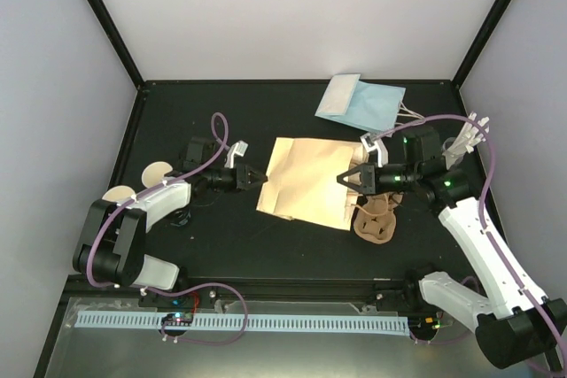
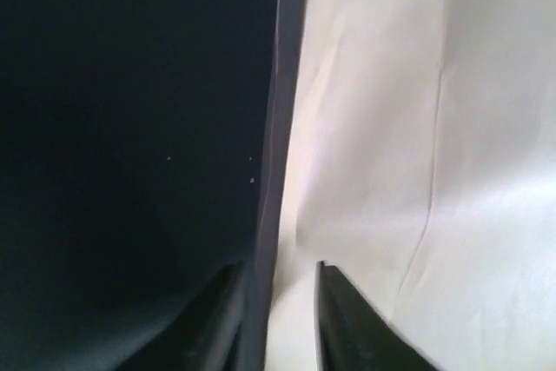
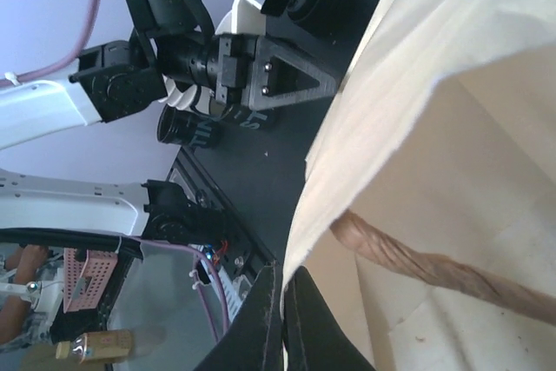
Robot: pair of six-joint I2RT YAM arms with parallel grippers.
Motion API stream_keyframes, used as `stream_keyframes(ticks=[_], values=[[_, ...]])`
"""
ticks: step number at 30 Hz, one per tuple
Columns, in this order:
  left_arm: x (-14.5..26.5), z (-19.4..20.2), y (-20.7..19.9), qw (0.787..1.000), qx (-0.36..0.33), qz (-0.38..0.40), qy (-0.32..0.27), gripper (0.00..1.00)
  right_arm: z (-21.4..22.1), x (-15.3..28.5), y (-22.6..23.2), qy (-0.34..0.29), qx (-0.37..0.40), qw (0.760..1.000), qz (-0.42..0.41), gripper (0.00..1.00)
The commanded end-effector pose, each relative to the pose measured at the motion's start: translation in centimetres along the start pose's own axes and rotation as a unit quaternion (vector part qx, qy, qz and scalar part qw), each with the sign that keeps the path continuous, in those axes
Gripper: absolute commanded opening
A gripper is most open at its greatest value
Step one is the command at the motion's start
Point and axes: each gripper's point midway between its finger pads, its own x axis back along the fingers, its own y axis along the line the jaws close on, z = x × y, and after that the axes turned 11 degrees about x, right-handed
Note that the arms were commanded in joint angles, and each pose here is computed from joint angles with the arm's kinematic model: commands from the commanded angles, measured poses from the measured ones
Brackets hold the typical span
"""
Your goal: Pack the takeout coffee
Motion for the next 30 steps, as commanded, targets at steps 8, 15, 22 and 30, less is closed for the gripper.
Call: stream_keyframes(ticks=[8,15,22,30], values=[[2.3,-0.2,-3.8,0.995,-0.086,-0.018,-0.049,0.64,-3.5,1.9,-2.0,0.007,-0.018,0.992,0.127,0.01],[4.1,0.0,-6.7,0.983,-0.150,-0.055,-0.092,0.74,-4.0,2.9,-2.0,0.034,-0.010,0.983,0.181,0.01],[5.2,0.4,-8.6,0.977,-0.178,-0.049,-0.111,0.77,-3.7,3.9,-1.9,0.097,-0.003,0.964,0.246,0.01],[4.9,1.1,-8.3,0.980,-0.166,-0.058,-0.094,0.77,-3.5,2.4,-0.6,0.162,0.015,0.948,0.272,0.03]])
